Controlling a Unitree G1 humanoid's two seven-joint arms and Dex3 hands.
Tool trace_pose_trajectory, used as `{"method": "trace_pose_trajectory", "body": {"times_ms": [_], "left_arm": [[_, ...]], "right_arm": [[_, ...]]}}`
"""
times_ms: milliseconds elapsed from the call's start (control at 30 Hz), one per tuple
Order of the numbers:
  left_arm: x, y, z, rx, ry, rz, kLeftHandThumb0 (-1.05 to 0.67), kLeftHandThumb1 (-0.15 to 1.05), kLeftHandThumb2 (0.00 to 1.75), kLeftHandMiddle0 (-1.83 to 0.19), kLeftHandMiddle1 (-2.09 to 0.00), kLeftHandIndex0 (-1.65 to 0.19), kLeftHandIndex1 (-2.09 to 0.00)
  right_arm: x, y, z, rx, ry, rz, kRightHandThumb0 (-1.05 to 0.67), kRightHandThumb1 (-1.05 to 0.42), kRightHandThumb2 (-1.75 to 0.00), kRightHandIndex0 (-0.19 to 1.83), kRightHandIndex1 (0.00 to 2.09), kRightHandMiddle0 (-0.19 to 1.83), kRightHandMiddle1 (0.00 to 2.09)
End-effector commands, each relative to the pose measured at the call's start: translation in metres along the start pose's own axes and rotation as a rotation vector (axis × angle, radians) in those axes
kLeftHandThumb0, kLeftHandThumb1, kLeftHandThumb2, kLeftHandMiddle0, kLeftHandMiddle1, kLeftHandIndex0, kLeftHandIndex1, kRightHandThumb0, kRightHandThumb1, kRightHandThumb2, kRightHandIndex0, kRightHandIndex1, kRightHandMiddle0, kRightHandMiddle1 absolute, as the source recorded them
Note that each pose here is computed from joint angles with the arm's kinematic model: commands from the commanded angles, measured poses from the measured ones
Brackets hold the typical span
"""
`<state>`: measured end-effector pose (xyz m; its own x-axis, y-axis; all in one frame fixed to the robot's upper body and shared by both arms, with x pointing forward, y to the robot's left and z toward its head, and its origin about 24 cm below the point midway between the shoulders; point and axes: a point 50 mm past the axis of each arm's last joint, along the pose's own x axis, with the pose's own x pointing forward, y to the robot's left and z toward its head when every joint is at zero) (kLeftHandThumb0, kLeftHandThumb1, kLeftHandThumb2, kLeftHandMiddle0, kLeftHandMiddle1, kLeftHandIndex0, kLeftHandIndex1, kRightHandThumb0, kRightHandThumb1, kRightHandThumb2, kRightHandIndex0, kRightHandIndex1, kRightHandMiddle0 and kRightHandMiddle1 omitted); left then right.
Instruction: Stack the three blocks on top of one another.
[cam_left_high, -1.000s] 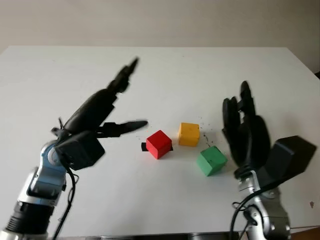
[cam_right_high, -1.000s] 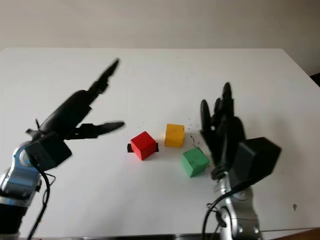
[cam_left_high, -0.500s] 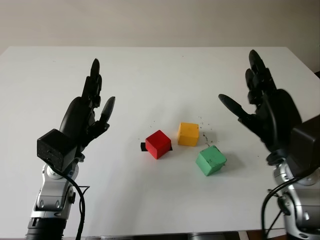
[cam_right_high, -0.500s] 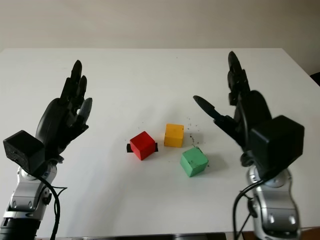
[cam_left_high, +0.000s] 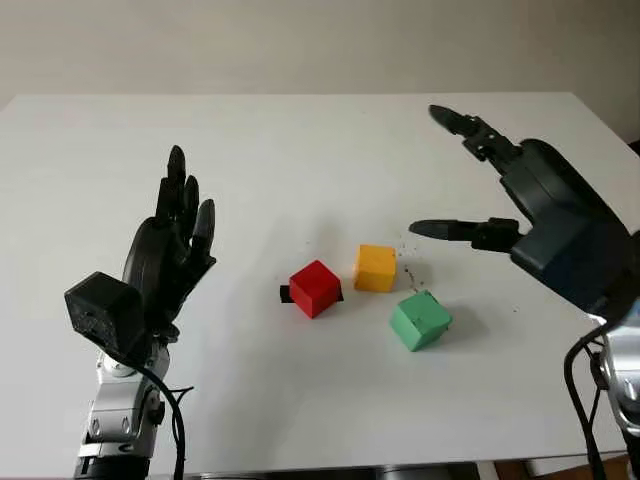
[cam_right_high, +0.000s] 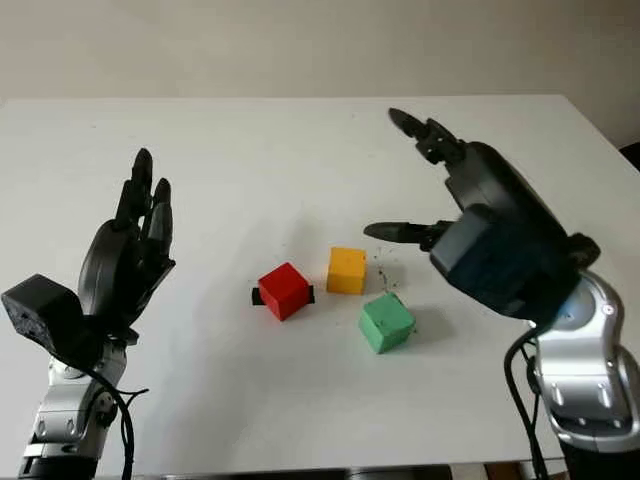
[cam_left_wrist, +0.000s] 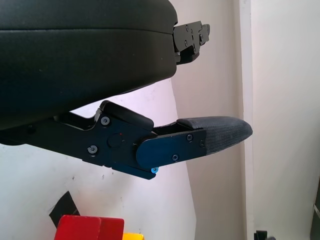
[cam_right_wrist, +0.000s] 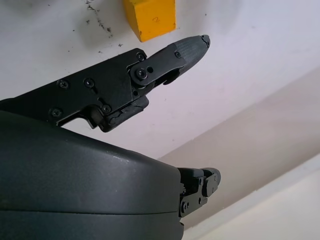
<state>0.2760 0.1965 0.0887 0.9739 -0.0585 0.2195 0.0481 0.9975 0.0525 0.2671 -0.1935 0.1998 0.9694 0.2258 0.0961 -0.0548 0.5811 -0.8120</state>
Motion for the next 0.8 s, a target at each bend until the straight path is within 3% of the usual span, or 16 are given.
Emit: {"method": "trace_pose_trajectory", "body": {"times_ms": [0,333,767], "left_arm": [[0.000,-0.002,0.001,-0.013,-0.007,0.002,-0.70,1.05,0.60,0.17,-0.05,0.19,0.00],[0.001,-0.006,0.003,-0.030,-0.017,0.005,-0.71,1.05,0.57,0.15,-0.06,0.17,-0.03],[-0.002,-0.008,0.003,-0.008,-0.014,0.027,-0.72,1.05,0.54,0.13,-0.06,0.16,-0.04]], "right_arm": [[0.004,0.000,0.002,-0.024,-0.006,0.009,-0.52,-0.84,-0.05,0.06,0.11,0.18,0.17],[0.022,0.020,0.008,-0.235,0.000,0.105,-0.56,-0.87,-0.06,0.07,0.09,0.25,0.13],[0.029,0.046,-0.005,-0.410,0.031,0.251,-0.64,-0.94,-0.07,0.11,0.08,0.33,0.09]]}}
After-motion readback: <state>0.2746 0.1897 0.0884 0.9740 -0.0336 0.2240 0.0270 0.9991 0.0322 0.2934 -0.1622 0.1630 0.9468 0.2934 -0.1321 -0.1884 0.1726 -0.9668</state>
